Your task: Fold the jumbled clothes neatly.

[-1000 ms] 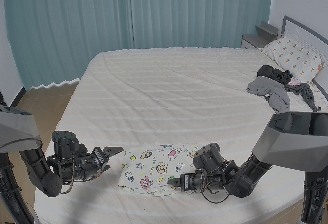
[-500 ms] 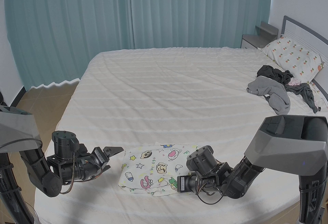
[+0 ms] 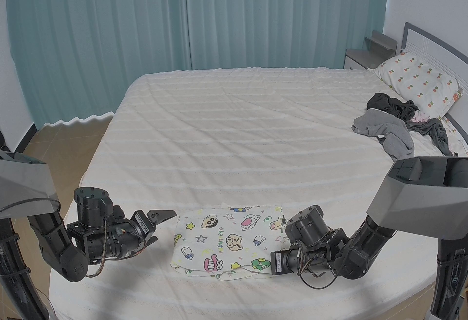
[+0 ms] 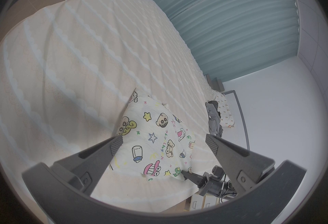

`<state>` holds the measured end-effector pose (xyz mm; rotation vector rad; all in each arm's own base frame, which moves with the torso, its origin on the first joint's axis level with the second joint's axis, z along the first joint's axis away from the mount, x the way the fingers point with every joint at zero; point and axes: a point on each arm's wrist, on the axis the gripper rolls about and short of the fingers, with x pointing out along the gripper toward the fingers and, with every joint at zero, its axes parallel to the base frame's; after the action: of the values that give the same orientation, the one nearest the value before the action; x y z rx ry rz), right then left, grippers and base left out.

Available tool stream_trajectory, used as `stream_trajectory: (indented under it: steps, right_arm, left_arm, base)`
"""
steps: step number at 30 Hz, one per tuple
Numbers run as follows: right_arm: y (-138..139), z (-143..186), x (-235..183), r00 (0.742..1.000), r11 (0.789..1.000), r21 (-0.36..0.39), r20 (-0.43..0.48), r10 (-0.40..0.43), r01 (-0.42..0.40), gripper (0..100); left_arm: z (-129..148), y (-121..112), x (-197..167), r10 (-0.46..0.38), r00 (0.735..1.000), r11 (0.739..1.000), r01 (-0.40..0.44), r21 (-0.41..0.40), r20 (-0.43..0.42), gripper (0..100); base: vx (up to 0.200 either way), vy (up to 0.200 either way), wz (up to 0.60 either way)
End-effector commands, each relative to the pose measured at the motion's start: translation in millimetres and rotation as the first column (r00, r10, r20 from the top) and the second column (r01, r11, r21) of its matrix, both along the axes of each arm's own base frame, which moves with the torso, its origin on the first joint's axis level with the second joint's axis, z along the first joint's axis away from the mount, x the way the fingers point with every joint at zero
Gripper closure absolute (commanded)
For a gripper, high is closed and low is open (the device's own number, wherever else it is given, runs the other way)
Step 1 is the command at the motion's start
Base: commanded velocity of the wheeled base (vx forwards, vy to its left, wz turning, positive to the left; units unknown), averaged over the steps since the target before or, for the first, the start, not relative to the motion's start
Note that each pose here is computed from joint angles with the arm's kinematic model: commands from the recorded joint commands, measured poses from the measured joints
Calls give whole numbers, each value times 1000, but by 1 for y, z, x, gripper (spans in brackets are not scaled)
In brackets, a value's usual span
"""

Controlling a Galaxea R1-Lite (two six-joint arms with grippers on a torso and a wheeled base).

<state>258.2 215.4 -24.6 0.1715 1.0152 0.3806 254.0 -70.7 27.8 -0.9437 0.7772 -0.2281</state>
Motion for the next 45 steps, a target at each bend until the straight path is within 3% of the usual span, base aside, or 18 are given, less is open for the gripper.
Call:
stream_trajectory:
  steps: [1, 14, 15, 23, 28, 32, 38, 42, 45]
  right_arm:
    - [-5, -2, -1, 1000, 1000, -11, -12, -10, 10, 100]
    - [-10, -4, -2, 1000, 999, -34, -26, -9, 8, 100]
    - [-10, -4, -2, 1000, 999, -37, -30, -9, 8, 0]
    - [-15, 7, -5, 999, 999, -40, -19, -29, 29, 0]
    - [-34, 19, 11, 995, 995, -12, 19, -99, 100, 0]
    - [-39, 16, 24, 992, 992, -14, 30, -122, 123, 0]
    - [-32, 7, 57, 991, 992, 29, 36, -125, 124, 0]
    - [-22, 7, 67, 992, 993, 36, 38, -118, 116, 0]
    - [-13, -6, 74, 993, 993, -5, 16, -116, 116, 0]
  left_arm:
    - [0, 0, 0, 0, 1000, 1000, 0, 0, -1, 0]
    - [-4, 0, 0, -2, 1000, 1000, 2, 5, -11, 0]
    - [-4, -1, 1, -2, 1000, 1000, 2, 7, -12, 0]
    - [-21, 0, 3, -38, 999, 988, 38, 147, -3, 0]
    - [-35, -4, 19, -100, 995, 969, 90, 230, 31, 0]
    - [-39, -6, 29, -103, 994, 968, 90, 235, 43, 0]
    - [-77, -14, 49, -227, 973, 908, 196, 371, 42, 0]
    - [-82, -17, 57, -246, 967, 893, 201, 402, 63, 0]
    - [-86, -24, 64, -266, 962, 874, 212, 437, 66, 0]
  base:
    - [0, 0, 0]
    - [0, 0, 0]
    - [0, 0, 0]
    - [0, 0, 0]
    - [0, 0, 0]
    - [0, 0, 0]
    - [0, 0, 0]
    - [0, 0, 0]
    - [0, 0, 0]
